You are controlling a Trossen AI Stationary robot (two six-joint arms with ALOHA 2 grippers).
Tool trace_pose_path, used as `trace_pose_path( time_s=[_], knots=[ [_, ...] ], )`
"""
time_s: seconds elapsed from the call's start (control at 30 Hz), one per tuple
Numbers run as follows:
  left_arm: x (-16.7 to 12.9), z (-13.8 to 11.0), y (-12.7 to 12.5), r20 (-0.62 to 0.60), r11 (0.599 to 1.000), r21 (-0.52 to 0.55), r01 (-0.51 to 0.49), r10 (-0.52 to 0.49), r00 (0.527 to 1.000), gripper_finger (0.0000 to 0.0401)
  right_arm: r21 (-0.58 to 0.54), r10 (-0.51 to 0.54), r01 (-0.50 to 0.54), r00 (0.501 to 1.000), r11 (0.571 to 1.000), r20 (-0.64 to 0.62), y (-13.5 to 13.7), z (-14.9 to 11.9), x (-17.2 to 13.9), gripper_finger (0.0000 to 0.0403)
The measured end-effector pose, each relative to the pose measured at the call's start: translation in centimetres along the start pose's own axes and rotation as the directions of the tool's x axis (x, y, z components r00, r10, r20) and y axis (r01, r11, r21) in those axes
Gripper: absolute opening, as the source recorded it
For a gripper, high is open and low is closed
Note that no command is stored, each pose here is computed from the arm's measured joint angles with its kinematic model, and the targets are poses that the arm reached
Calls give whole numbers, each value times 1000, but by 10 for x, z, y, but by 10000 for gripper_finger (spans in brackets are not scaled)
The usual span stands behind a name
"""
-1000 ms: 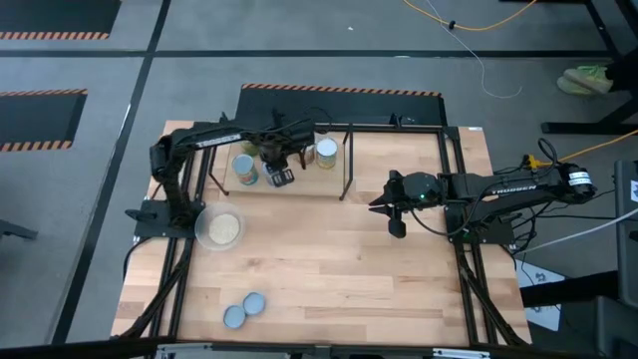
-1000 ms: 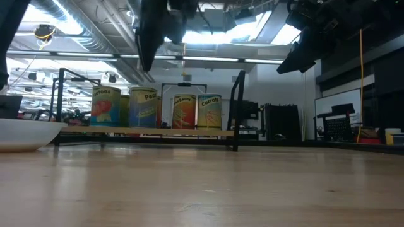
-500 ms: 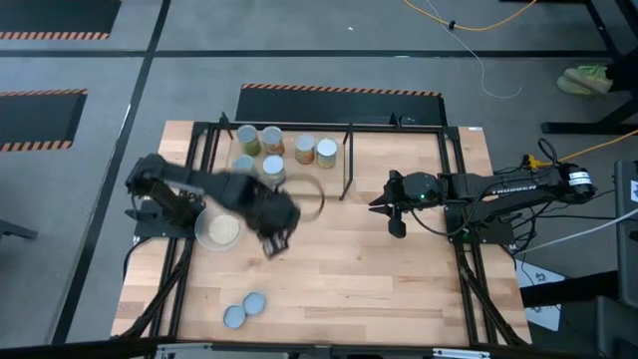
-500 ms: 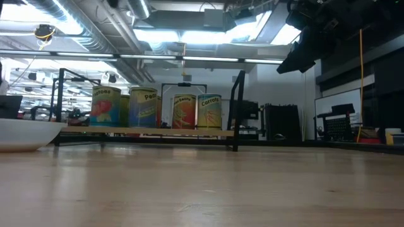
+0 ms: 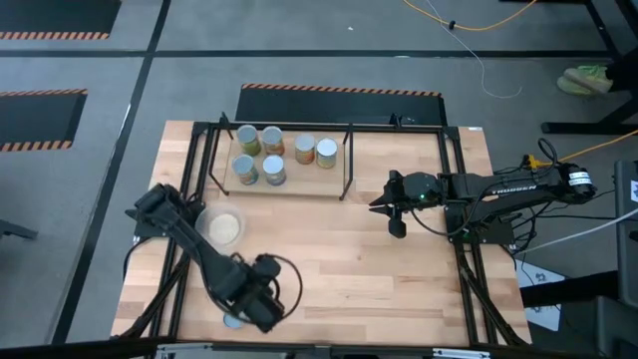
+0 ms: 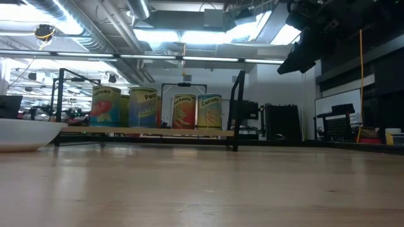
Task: Pick and place cans onto a shelf
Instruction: Put the salmons can on the shelf
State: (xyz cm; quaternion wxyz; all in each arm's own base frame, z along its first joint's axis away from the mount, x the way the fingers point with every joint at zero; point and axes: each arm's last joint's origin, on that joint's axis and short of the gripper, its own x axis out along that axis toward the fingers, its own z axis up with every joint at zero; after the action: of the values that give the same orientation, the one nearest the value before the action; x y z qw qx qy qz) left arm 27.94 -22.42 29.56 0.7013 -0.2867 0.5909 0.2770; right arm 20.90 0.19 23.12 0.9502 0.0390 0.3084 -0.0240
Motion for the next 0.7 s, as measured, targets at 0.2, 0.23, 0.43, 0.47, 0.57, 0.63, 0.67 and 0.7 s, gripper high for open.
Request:
trace_pose_path(
  time_s=[0.2, 0.23, 0.43, 0.47, 0.57, 0.63, 0.67, 0.7],
  knots=[
    [34, -19, -15, -117, 995, -5, -98, 96, 988, 129, -1, 1, -1, 1000, 1000, 0, 0, 0, 0, 68],
    [40, -22, -18, -118, 993, 16, -114, 115, 986, 130, -4, 1, -1, 1000, 1000, 0, 0, 0, 0, 68],
    [77, -34, -28, -148, 966, 179, -186, 213, 966, 132, -30, 0, 0, 1000, 1000, 0, 0, 0, 0, 68],
    [81, -35, -29, -154, 963, 185, -195, 224, 962, 132, -30, 0, 0, 1000, 1000, 0, 0, 0, 0, 68],
    [94, -36, -32, -153, 952, 208, -223, 257, 954, 132, -31, 0, 0, 1000, 1000, -1, 0, 0, 0, 68],
    [99, -37, -32, -152, 945, 219, -243, 279, 948, 132, -42, 0, 0, 1000, 999, -1, 0, 0, 0, 68],
    [101, -37, -32, -150, 942, 219, -253, 288, 946, 132, -48, 0, 0, 1000, 999, -1, 0, 0, 0, 68],
    [102, -36, -31, -148, 939, 220, -263, 299, 943, 132, -51, 0, 0, 1000, 999, -1, 0, 0, 0, 68]
  ],
)
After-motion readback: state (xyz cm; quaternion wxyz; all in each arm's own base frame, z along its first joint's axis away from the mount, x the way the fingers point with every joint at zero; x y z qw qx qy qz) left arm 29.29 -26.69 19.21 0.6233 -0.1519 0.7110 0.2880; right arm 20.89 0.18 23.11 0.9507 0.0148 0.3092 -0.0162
